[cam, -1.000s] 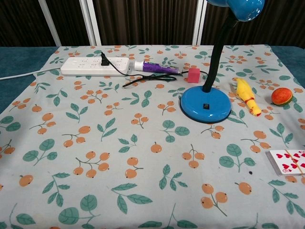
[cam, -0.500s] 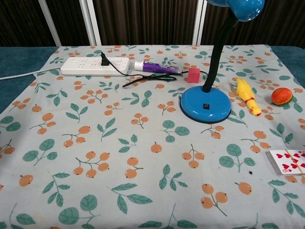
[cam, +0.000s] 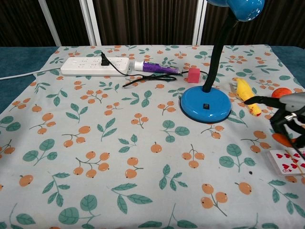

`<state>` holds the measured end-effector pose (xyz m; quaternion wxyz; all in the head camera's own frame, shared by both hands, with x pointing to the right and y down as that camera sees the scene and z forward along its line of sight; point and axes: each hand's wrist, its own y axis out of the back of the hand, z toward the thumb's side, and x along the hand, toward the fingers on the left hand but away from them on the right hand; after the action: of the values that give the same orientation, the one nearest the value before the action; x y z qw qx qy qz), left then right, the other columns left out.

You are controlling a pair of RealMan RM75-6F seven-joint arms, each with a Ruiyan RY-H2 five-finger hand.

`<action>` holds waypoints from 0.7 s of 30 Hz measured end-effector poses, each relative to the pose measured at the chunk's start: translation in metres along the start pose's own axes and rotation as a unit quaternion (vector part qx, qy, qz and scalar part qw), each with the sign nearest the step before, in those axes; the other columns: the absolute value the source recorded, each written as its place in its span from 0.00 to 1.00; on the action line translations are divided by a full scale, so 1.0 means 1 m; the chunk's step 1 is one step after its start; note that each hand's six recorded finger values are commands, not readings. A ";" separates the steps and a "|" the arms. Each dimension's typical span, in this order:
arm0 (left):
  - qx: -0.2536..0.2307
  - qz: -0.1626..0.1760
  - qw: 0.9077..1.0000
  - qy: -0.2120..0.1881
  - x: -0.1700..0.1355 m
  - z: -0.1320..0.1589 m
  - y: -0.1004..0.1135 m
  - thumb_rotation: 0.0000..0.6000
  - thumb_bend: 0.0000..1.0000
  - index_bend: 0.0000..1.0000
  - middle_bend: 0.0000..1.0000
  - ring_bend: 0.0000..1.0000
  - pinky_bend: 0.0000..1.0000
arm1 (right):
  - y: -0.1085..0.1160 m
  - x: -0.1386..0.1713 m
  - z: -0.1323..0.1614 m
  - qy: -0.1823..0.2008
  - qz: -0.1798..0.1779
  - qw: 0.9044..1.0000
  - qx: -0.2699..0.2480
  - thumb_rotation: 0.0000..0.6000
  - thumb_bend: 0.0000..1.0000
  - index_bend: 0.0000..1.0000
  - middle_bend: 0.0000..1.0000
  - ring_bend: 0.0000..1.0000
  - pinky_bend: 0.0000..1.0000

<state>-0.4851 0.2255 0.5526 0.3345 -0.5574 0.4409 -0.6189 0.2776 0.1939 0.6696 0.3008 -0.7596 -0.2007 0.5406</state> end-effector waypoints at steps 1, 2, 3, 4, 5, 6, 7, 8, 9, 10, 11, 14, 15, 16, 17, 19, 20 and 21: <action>0.000 0.000 1.000 0.000 0.000 0.000 0.000 1.00 0.40 0.19 0.06 0.00 0.07 | -0.001 -0.005 0.004 0.002 0.003 1.000 -0.001 1.00 0.54 0.02 0.67 0.76 1.00; -0.001 0.000 1.000 0.001 0.000 0.000 0.000 1.00 0.40 0.19 0.06 0.00 0.07 | -0.002 -0.009 0.008 0.002 0.005 1.000 -0.003 1.00 0.54 0.02 0.67 0.76 1.00; -0.001 -0.001 1.000 0.002 0.000 0.000 0.000 1.00 0.40 0.19 0.06 0.00 0.07 | -0.003 -0.015 0.012 0.003 0.009 1.000 -0.006 1.00 0.54 0.02 0.67 0.76 1.00; -0.001 -0.001 1.000 0.002 0.000 -0.001 0.000 1.00 0.40 0.19 0.06 0.00 0.07 | -0.003 -0.019 0.016 0.004 0.010 1.000 -0.007 1.00 0.54 0.02 0.67 0.76 1.00; -0.002 -0.002 1.000 0.003 0.000 -0.001 0.000 1.00 0.40 0.19 0.06 0.00 0.07 | -0.003 -0.023 0.019 0.005 0.011 1.000 -0.007 1.00 0.54 0.02 0.67 0.76 1.00; -0.002 -0.002 1.000 0.003 0.000 -0.001 0.000 1.00 0.40 0.19 0.06 0.00 0.07 | -0.003 -0.028 0.023 0.005 0.012 1.000 -0.007 1.00 0.54 0.02 0.67 0.76 1.00; -0.002 -0.002 1.000 0.003 0.001 -0.001 -0.001 1.00 0.40 0.19 0.06 0.00 0.07 | -0.003 -0.032 0.026 0.006 0.012 1.000 -0.006 1.00 0.54 0.02 0.67 0.76 1.00; -0.003 -0.003 1.000 0.004 0.001 -0.001 -0.001 1.00 0.40 0.19 0.06 0.00 0.07 | -0.002 -0.035 0.029 0.006 0.013 1.000 -0.006 1.00 0.54 0.02 0.67 0.76 1.00; -0.003 -0.003 1.000 0.004 0.001 -0.001 -0.001 1.00 0.40 0.19 0.06 0.00 0.07 | -0.002 -0.039 0.032 0.005 0.013 1.000 -0.006 1.00 0.54 0.02 0.67 0.76 1.00; -0.003 -0.003 1.000 0.004 0.001 -0.002 -0.001 1.00 0.40 0.19 0.06 0.00 0.07 | -0.003 -0.042 0.034 0.004 0.014 1.000 -0.006 1.00 0.54 0.02 0.67 0.76 1.00; -0.003 -0.004 1.000 0.005 0.001 -0.002 -0.001 1.00 0.40 0.19 0.06 0.00 0.07 | -0.003 -0.044 0.035 0.003 0.015 1.000 -0.006 1.00 0.54 0.02 0.67 0.76 1.00; -0.004 -0.004 1.000 0.005 0.001 -0.002 -0.001 1.00 0.40 0.19 0.06 0.00 0.07 | -0.004 -0.051 0.037 -0.003 0.020 1.000 -0.004 1.00 0.54 0.01 0.67 0.76 1.00; -0.004 -0.004 1.000 0.005 0.001 -0.002 -0.001 1.00 0.40 0.19 0.06 0.00 0.07 | -0.005 -0.054 0.038 -0.006 0.023 1.000 -0.003 1.00 0.54 0.00 0.67 0.76 1.00; -0.005 -0.004 1.000 0.006 0.001 -0.002 -0.001 1.00 0.40 0.19 0.06 0.00 0.07 | -0.005 -0.056 0.038 -0.008 0.024 1.000 -0.003 1.00 0.54 0.00 0.67 0.76 1.00; -0.005 -0.004 1.000 0.006 0.001 -0.002 -0.001 1.00 0.40 0.19 0.06 0.00 0.07 | -0.005 -0.058 0.038 -0.009 0.025 1.000 -0.002 1.00 0.54 0.00 0.67 0.77 1.00; -0.005 -0.004 1.000 0.006 0.001 -0.002 -0.001 1.00 0.40 0.19 0.06 0.00 0.07 | -0.006 -0.061 0.038 -0.013 0.027 1.000 0.000 1.00 0.54 0.00 0.68 0.77 1.00; -0.005 -0.004 1.000 0.006 0.001 -0.002 -0.001 1.00 0.40 0.19 0.06 0.00 0.07 | -0.005 -0.063 0.039 -0.014 0.026 1.000 0.001 1.00 0.54 0.00 0.68 0.77 1.00; -0.005 -0.004 1.000 0.006 0.001 -0.002 -0.001 1.00 0.40 0.19 0.06 0.00 0.07 | -0.005 -0.064 0.039 -0.015 0.026 1.000 0.002 1.00 0.54 0.00 0.68 0.77 1.00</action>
<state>-0.4873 0.2252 0.5539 0.3266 -0.5570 0.4434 -0.6217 0.2194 0.1666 0.7090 0.2848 -0.7557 -0.1846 0.5601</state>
